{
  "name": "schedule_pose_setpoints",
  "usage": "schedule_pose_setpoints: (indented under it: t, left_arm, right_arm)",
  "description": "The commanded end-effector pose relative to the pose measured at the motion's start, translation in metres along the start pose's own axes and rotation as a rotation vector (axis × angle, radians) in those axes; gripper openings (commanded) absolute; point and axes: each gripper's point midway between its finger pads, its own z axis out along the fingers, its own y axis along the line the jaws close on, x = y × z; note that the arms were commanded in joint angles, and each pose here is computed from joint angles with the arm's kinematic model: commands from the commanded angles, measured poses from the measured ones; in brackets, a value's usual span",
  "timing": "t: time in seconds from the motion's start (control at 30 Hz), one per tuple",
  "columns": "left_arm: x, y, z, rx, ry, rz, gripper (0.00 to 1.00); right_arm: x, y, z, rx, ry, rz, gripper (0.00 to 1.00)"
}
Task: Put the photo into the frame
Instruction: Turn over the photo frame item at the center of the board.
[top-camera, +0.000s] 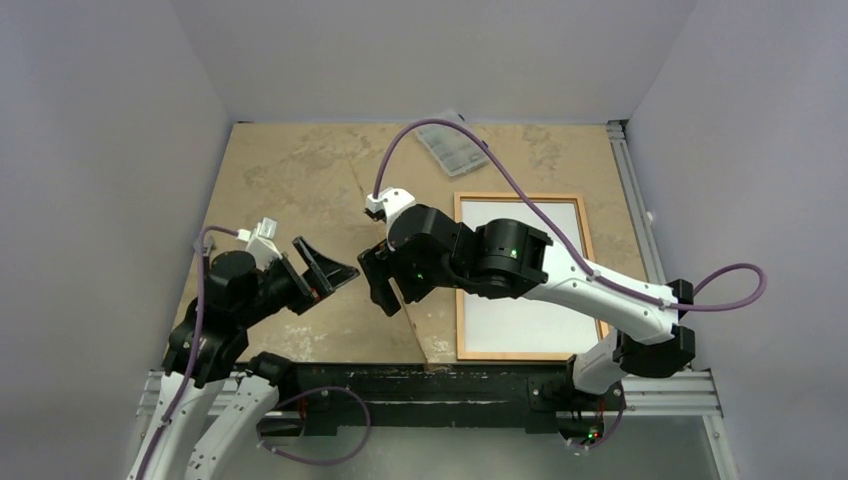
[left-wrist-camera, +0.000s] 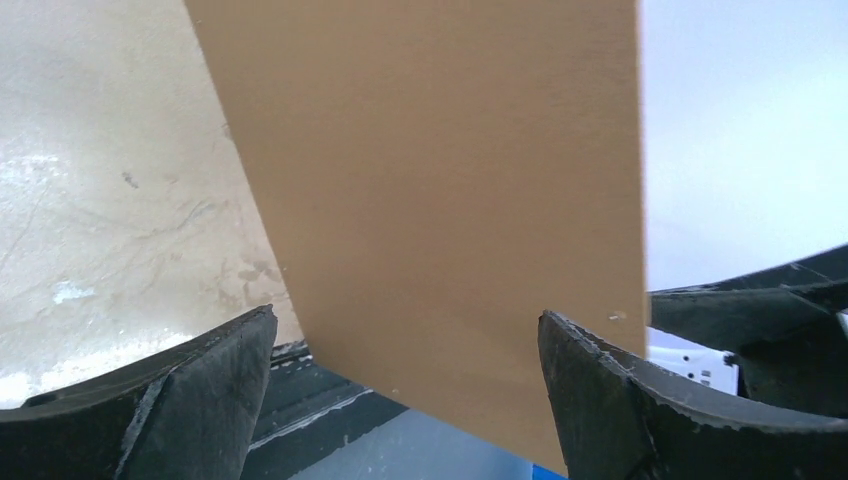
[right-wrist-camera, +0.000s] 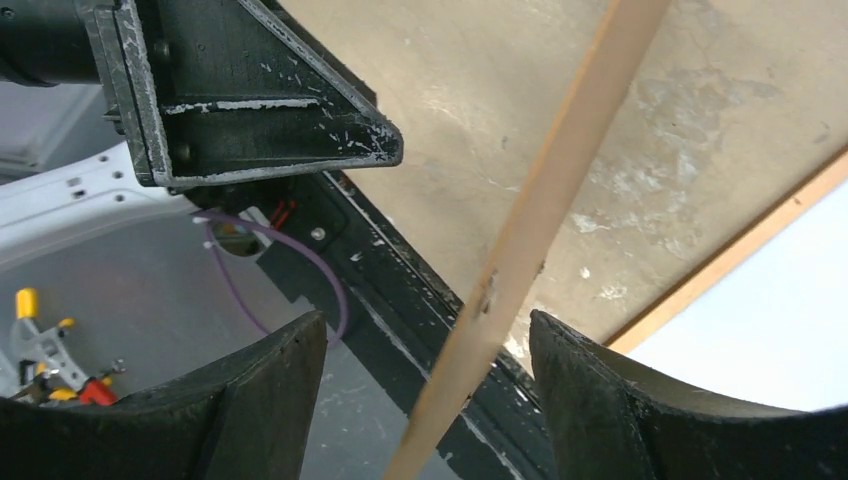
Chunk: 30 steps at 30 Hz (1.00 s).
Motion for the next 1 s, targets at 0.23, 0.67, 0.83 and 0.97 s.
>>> schedule_pose_setpoints:
  t: [0.23,0.67,0.83,0.97]
  left_arm:
    - [-0.01,-0.043,-0.019,0.175,-0.05,0.009,1.0]
    - [-0.007,0.004,0.01,0.01,-0.047,-0.026,0.79]
    - [-0.004,0.021,0.028,-0.033,-0.023,-0.039,0.72]
    - [-0.003,0.045,0.035,-0.125,-0.032,-0.036,0.62]
  right_arm:
    - [-0.009,0.03,-0.015,-0.187,-0.065,0.038,0.74]
    - [0.003,0.003,-0.016,-0.17,-0.075,0.129,0.73]
    - [0.012,-0.007,-0.007,-0.246,-0.042,0.203,0.73]
    - [0.019,-0.026,0.002,-0.274,-0.03,0.265,0.73]
